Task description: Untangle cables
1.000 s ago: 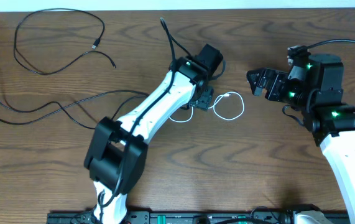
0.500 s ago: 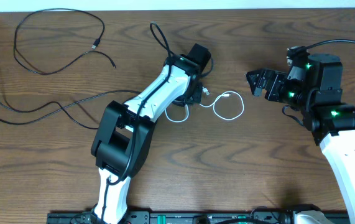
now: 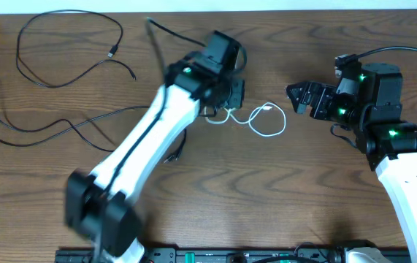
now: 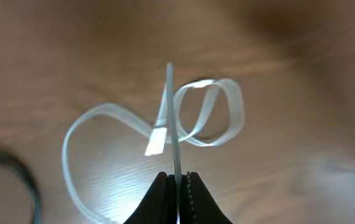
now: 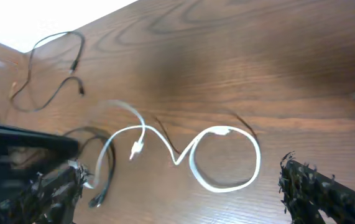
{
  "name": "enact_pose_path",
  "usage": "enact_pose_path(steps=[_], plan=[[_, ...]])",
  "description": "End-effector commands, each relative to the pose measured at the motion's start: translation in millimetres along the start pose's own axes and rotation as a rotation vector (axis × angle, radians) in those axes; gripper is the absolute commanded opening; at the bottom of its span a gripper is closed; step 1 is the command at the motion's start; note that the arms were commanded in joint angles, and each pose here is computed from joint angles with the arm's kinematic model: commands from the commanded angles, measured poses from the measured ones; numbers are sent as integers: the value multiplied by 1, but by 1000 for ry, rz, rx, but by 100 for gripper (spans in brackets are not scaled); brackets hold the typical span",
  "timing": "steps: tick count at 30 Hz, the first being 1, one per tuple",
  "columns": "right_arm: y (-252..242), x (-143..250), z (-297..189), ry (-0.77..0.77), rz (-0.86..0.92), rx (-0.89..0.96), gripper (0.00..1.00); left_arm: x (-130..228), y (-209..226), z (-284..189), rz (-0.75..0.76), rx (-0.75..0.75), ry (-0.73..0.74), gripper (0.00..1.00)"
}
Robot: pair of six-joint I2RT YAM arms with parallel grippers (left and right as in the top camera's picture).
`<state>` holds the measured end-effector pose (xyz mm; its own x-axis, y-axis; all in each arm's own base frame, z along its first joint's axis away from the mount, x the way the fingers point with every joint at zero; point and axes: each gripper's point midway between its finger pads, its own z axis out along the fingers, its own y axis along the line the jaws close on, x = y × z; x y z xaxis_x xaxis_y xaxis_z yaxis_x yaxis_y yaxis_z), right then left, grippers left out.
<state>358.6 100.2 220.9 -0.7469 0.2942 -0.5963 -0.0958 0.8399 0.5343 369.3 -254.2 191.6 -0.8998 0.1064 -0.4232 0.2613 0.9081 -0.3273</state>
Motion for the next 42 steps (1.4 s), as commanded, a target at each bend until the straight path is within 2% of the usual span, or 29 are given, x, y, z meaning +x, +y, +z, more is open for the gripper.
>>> enact_pose_path(steps=[1, 4, 7, 12, 16, 21, 28, 31, 42], plan=[[23, 1, -1, 22, -74, -132, 99, -13, -38, -53, 29, 190, -101, 7], [64, 2, -11, 21, -245, -369, 99, -24, -54, -95, 60, 256, -212, 7], [86, -3, -21, -8, -306, -491, 99, -30, -60, -119, 37, 288, -274, 7], [85, -1, -20, -6, -323, -490, 99, -47, -74, -155, -3, 361, -397, 8], [77, 14, -18, 18, -475, -474, 99, -69, -89, -191, -50, 458, -529, 7], [75, 25, -17, 39, -550, -475, 99, -92, -108, -242, -123, 611, -683, 8], [87, 17, -16, -20, -637, -495, 99, -107, -124, -287, -249, 796, -765, 8], [104, 16, -16, -47, -673, -534, 99, -112, -129, -307, -253, 863, -816, 8], [157, 15, -28, -104, -672, -699, 99, -113, -130, -309, -255, 872, -822, 7]])
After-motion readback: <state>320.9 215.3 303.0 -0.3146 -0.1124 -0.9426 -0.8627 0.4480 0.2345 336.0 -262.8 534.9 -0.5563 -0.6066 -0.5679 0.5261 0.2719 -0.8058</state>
